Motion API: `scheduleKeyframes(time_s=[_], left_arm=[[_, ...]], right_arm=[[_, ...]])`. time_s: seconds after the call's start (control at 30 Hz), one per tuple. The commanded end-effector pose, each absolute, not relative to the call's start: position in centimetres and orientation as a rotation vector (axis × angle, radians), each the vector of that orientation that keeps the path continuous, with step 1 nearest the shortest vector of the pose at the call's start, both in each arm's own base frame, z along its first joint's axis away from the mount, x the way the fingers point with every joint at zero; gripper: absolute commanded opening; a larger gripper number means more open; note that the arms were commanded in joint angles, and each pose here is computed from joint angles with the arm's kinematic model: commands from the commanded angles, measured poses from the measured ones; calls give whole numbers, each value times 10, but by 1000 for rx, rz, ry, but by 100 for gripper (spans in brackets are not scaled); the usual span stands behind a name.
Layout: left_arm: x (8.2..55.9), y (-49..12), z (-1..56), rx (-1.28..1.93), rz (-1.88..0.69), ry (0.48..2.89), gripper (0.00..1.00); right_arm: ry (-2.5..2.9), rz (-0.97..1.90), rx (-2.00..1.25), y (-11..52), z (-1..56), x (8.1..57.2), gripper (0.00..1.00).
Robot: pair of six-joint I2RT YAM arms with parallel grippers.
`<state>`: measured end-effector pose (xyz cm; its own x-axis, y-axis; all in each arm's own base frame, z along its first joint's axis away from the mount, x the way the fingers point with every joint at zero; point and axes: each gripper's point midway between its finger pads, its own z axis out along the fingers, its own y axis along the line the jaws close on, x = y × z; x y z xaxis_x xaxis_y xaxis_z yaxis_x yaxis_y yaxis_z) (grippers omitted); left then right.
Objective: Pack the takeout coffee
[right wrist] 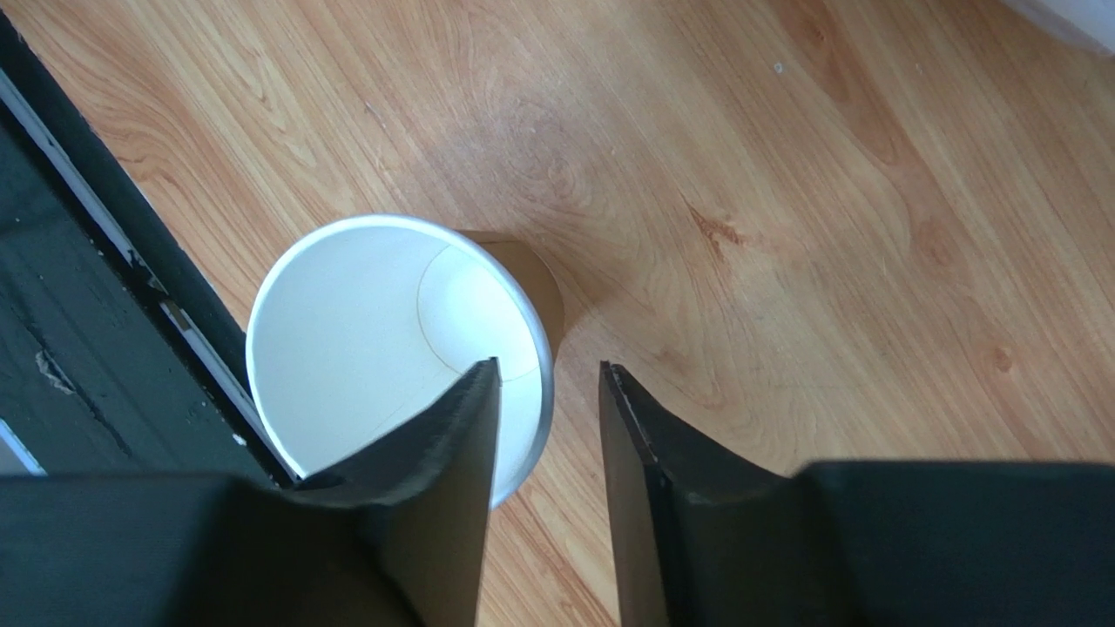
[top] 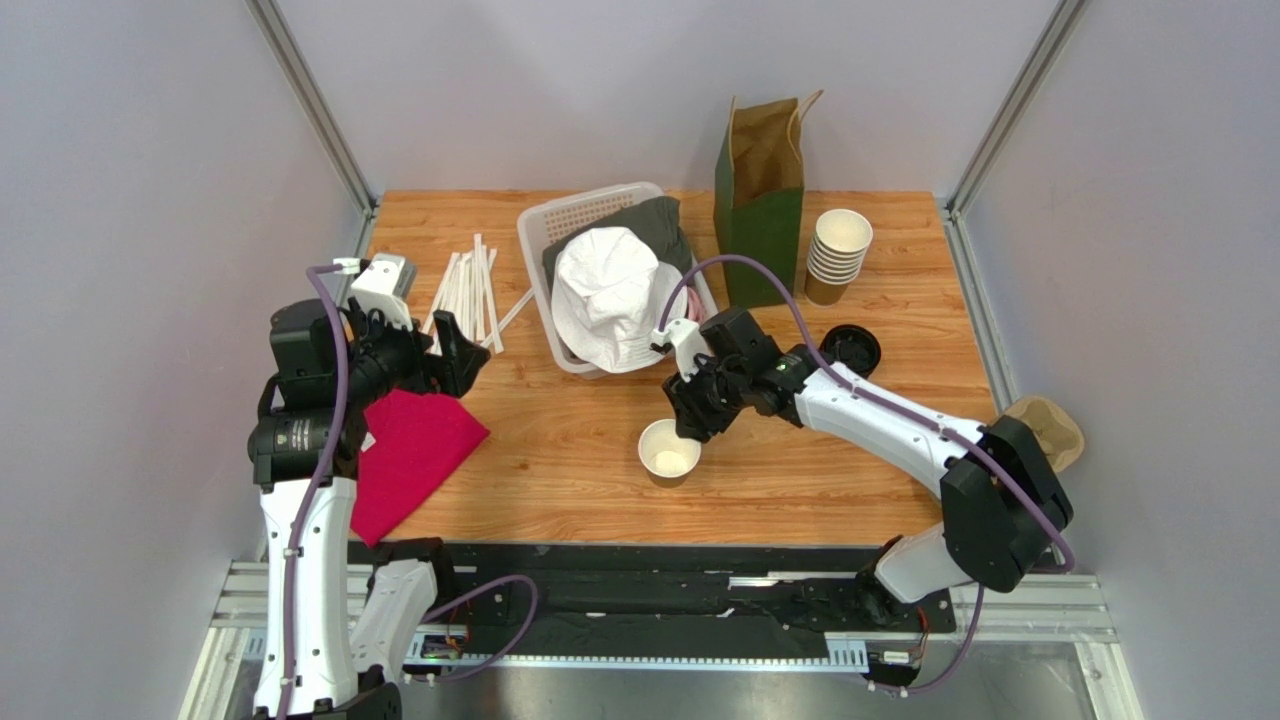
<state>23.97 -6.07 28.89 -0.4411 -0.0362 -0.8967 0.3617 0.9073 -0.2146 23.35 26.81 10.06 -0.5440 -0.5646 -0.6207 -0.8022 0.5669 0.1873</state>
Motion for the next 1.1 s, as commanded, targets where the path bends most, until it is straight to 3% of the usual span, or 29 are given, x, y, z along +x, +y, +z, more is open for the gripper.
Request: scheduleKeyframes(time_s=[0.0,0.13,0.43,0.53,0.67,0.77,1.07], left_arm=[[242,-62,294,229,-472,1957,99],[242,-62,298,236,-466,1951,99],[243,-68,304,260,-508,1944,99],[244,-69,303,259,-518,1947,99],[245,-71,302,254,-540,1949,99],[247,-73,302,248,-554,1947,99],[250,-72,302,235,-561,1951,99]], right_arm=[[2229,612,-1096,273,136,242,43],[2155,601,-1094,268,173,245,64],[2129,468,-956,181,240,286,72],[2219,348,-758,120,245,310,69],[2408,137,-500,36,225,326,56],[2515,90,-336,-2,203,328,55],[2682,16,-113,-37,148,355,54]])
